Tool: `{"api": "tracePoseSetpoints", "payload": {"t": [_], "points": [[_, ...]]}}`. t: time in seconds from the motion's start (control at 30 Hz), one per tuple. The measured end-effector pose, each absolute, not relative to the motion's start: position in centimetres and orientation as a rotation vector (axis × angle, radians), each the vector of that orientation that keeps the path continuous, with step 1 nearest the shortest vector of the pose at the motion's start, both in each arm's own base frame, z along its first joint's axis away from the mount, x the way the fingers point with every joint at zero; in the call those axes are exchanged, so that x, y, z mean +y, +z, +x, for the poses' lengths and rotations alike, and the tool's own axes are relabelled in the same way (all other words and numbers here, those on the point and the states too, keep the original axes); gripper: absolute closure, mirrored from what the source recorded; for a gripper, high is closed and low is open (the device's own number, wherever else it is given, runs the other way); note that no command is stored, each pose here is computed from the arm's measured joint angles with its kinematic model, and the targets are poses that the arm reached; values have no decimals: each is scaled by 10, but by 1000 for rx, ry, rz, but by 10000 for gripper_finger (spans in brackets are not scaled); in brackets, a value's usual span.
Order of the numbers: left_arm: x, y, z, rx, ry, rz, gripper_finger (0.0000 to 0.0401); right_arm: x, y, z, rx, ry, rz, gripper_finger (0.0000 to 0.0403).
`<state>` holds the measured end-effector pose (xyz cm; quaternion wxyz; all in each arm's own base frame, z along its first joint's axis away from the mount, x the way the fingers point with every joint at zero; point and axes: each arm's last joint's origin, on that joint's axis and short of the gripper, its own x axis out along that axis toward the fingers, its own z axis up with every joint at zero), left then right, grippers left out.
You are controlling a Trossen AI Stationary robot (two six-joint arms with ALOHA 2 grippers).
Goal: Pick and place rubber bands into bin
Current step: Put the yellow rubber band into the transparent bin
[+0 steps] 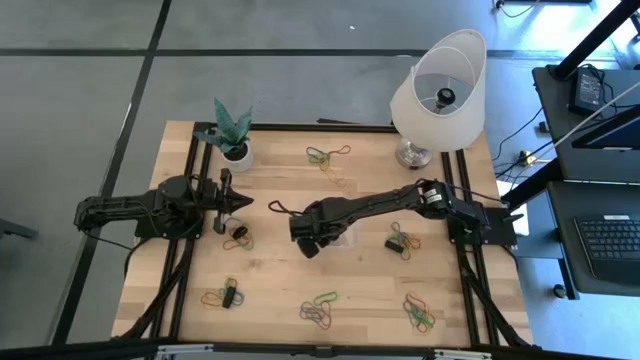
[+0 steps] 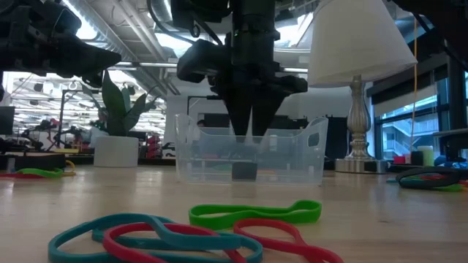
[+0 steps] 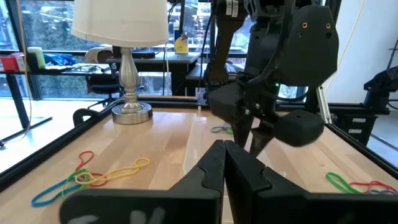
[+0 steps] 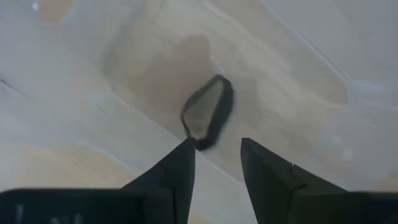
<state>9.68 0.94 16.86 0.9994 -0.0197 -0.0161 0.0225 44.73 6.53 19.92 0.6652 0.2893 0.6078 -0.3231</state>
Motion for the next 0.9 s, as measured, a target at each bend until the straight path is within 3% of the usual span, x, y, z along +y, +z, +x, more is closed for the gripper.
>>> {"api": "tracePoseSetpoints", "payload": {"t": [0.2,0.47,0.63,0.9], "points": [[9,169,97,-38,45,-39,395,63,233,438,1315,-679,626,281],[9,169,97,-43,35,-177,395,71,289,404,1249,-619,375,390],[9,171,97,-61,31,-246,395,77,321,377,1182,-620,230,397],[9,182,97,-56,25,-267,395,78,300,315,1017,-504,281,400]]}}
